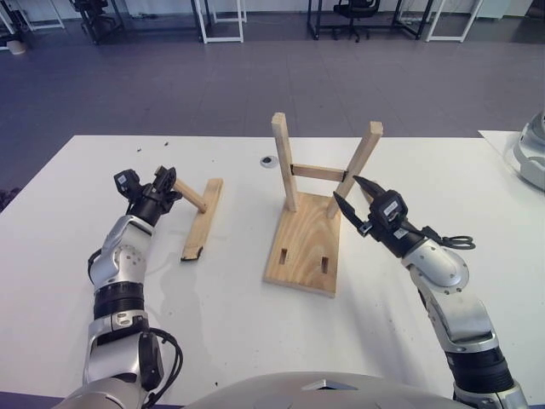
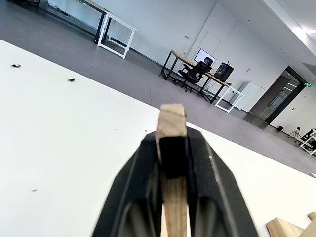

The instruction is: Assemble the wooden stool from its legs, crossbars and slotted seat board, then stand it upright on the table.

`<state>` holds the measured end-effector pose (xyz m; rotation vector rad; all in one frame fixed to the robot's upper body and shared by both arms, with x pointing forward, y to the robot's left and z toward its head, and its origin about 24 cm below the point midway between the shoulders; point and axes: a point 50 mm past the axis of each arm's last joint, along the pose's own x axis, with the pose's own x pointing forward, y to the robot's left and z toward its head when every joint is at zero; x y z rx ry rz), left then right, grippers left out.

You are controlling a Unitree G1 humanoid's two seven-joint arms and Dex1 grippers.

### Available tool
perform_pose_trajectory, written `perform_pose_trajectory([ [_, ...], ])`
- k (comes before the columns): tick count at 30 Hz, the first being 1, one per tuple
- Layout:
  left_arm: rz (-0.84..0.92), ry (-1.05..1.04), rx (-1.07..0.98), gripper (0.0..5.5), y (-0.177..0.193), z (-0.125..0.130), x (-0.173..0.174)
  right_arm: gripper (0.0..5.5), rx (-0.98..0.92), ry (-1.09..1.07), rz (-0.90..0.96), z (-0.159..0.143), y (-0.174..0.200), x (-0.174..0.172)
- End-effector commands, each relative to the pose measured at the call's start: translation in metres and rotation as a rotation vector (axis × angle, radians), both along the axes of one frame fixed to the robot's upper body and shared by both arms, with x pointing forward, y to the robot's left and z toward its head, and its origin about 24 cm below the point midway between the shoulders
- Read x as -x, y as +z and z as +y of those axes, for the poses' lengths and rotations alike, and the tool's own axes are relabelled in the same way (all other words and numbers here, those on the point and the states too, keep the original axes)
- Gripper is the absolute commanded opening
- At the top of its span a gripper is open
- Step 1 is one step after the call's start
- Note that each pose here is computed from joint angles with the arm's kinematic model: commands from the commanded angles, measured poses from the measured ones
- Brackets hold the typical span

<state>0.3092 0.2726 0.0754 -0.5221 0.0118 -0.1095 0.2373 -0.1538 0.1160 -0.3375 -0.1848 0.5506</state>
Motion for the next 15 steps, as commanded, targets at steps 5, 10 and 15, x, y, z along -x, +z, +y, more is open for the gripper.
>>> perform_pose_trajectory([
  [5, 0.064, 0.032, -0.072, 0.41, -0.009, 0.002, -0.001, 2.53, 0.003, -0.01, -0.008, 0.001, 0.0, -0.002],
  [10, 0.16, 0.031, -0.213, 0.41, -0.023, -0.011, 0.007, 2.53, 0.021, -0.014, -0.024, 0.001, 0.002, -0.002],
  [15, 0.273, -0.055, -0.395, 0.41, -0.047, -0.03, 0.018, 2.53, 0.048, -0.016, -0.04, 0.002, 0.004, -0.003],
])
